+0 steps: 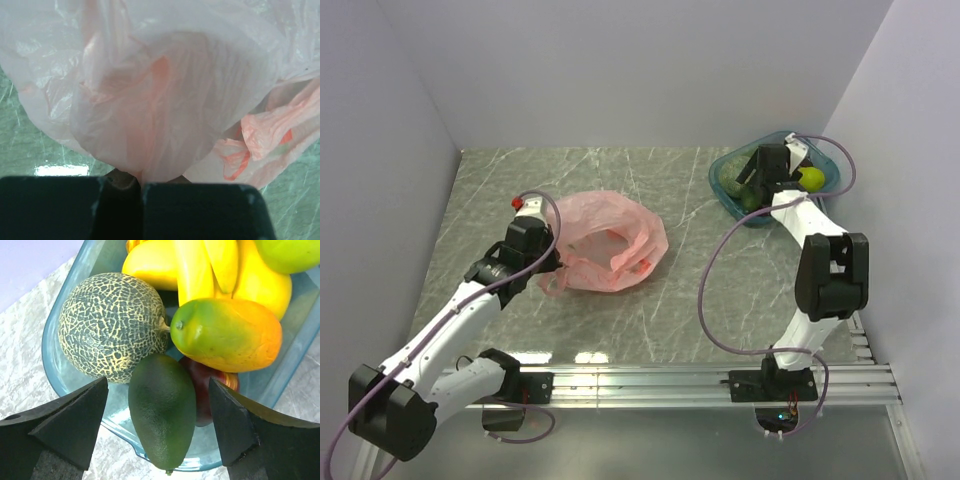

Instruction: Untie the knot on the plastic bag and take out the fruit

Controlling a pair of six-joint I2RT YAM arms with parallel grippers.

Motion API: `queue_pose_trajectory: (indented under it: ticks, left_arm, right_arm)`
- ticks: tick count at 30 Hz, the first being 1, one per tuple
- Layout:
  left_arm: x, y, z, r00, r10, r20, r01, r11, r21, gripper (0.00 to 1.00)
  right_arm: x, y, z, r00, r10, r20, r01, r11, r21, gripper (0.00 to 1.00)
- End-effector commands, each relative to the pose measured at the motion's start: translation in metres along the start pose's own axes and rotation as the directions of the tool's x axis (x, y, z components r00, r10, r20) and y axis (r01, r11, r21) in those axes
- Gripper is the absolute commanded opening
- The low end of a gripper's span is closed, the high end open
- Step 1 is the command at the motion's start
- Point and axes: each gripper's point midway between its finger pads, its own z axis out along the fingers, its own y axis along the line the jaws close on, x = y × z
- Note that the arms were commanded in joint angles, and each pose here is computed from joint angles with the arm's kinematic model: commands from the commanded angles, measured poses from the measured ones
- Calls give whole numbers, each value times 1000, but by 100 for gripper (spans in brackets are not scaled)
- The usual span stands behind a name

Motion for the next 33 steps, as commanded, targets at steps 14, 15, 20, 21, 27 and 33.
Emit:
queue_pose_trajectory:
  ticks: [14, 15, 20, 21, 27, 33]
  left_arm:
    - [-58, 63, -8, 938, -254, 233, 281, 956, -87, 14]
    - [-59, 66, -7, 937, -259, 235, 287, 953, -93, 23]
    - [-71, 71, -19, 923, -262, 282, 297, 951, -88, 83]
    - [-74, 70, -24, 919, -263, 294, 299, 951, -82, 95]
    - [-116, 59, -105, 879, -234, 414, 275, 960, -42, 99]
    - [-134, 80, -230, 715, -199, 670, 310, 950, -48, 99]
  right_arm:
    - [-66, 8, -198, 975, 99, 199, -17, 926, -377, 88]
    - [-55, 4, -206, 979, 82, 184, -3, 919, -393, 88]
    - [-54, -26, -272, 951, 102, 292, 41, 895, -445, 89]
    - [-47, -32, -276, 953, 108, 284, 29, 898, -439, 89]
    - [-36, -59, -331, 917, 218, 333, -16, 856, -517, 90]
    - [-15, -85, -353, 899, 159, 409, 78, 860, -505, 98]
